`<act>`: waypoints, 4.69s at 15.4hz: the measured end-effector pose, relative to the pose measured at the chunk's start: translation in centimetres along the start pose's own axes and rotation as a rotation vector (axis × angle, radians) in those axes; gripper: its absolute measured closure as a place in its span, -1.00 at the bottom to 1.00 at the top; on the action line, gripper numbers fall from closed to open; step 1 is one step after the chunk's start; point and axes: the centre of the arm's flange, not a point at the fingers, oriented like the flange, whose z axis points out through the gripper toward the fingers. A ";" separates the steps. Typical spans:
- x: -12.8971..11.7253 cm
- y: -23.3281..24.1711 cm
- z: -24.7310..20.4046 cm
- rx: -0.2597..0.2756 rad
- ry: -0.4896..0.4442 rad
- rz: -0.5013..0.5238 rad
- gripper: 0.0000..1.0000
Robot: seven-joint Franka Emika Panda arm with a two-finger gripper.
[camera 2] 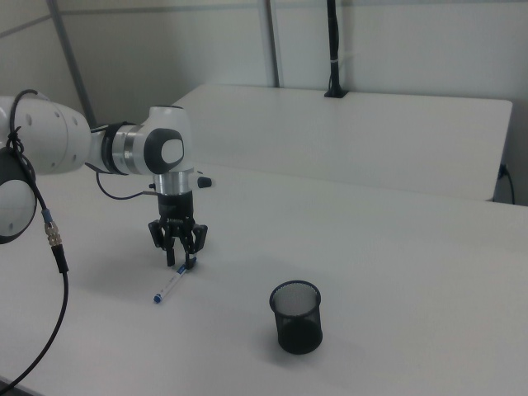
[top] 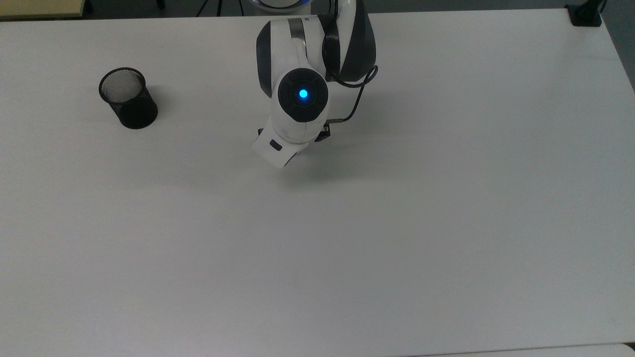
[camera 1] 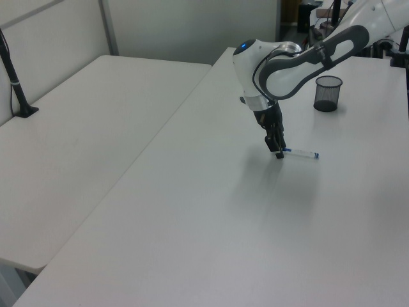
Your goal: Insert the marker
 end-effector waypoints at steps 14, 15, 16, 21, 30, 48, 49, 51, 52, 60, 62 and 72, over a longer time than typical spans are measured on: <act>0.3 0.2 -0.2 -0.010 0.020 -0.002 0.65; 0.4 0.5 -0.5 -0.010 0.033 0.002 0.65; 0.5 0.9 -1.2 -0.010 0.053 0.009 0.65; -1.8 7.8 -8.5 0.001 0.195 0.109 0.65; -12.1 22.6 -17.8 0.039 0.386 0.254 0.65; -16.7 35.5 -9.3 0.012 0.505 0.372 0.65; -16.6 35.3 -8.5 0.016 0.491 0.361 0.65; -16.5 34.9 -7.3 0.025 0.469 0.349 0.65; -16.5 34.8 -7.0 0.027 0.464 0.347 0.65; -16.4 34.5 -6.4 0.036 0.445 0.340 0.30; -16.5 34.3 -6.1 0.044 0.428 0.338 -0.10; -16.1 25.3 -16.3 0.081 0.349 0.246 -1.00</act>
